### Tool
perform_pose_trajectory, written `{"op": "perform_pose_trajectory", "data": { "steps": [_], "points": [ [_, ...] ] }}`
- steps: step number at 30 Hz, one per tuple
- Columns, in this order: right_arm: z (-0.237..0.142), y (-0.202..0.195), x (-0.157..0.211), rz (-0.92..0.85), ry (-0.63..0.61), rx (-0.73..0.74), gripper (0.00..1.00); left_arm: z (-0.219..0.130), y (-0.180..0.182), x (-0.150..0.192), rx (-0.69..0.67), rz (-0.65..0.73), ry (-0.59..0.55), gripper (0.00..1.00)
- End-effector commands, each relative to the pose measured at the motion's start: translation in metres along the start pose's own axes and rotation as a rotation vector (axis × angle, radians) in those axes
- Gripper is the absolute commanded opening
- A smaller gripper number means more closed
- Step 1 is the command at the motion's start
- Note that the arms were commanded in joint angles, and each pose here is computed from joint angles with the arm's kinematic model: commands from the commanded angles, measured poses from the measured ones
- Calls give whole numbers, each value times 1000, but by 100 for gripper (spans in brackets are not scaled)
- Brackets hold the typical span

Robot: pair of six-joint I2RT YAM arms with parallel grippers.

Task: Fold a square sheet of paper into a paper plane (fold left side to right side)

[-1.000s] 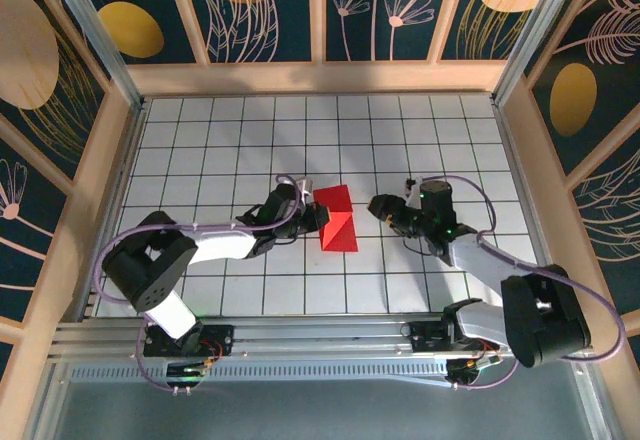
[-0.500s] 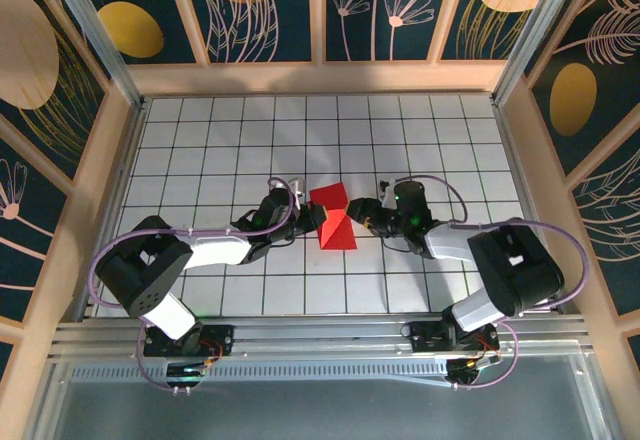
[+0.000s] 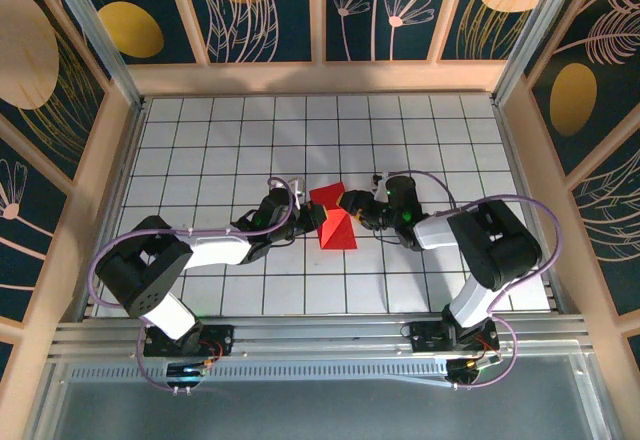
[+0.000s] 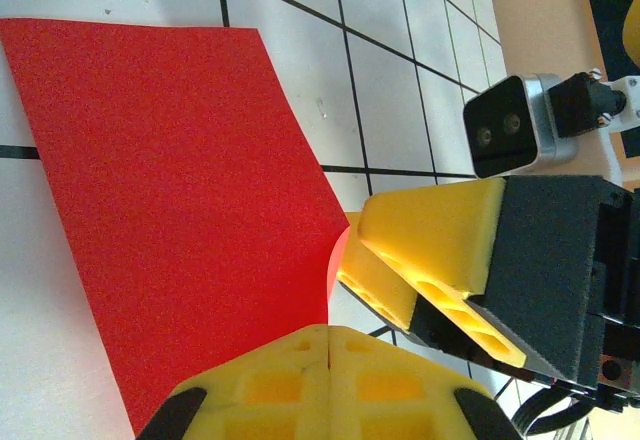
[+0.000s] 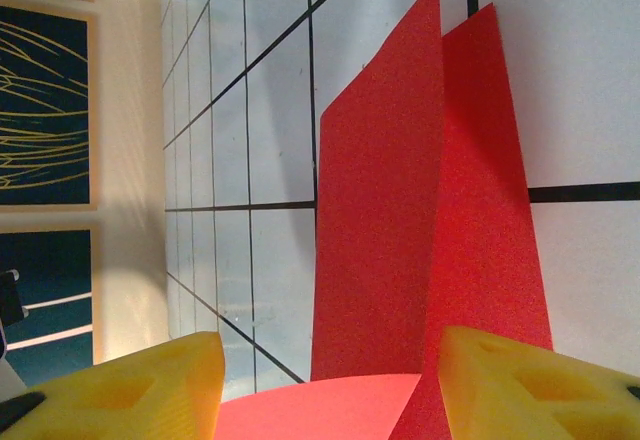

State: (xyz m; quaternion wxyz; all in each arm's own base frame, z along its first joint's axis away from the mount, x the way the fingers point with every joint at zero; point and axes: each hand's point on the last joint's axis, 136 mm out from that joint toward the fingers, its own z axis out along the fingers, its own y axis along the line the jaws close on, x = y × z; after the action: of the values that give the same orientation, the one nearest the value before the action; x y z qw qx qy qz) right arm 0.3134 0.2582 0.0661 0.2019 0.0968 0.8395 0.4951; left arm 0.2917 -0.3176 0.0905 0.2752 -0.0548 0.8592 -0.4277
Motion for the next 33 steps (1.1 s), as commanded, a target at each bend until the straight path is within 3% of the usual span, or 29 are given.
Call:
{"op": "perform_pose_trajectory", "data": {
  "steps": [1,17,33],
  "points": [
    [6,13,-4,-15,-8,-55,59,0,1,-4,5,-15,-25,0],
    [11,5,4,-11,6,-48,52,10,35,13,-101,-72,20,0],
    [20,-10,12,-22,32,12,36,12,39,15,-119,-86,32,0]
  ]
}}
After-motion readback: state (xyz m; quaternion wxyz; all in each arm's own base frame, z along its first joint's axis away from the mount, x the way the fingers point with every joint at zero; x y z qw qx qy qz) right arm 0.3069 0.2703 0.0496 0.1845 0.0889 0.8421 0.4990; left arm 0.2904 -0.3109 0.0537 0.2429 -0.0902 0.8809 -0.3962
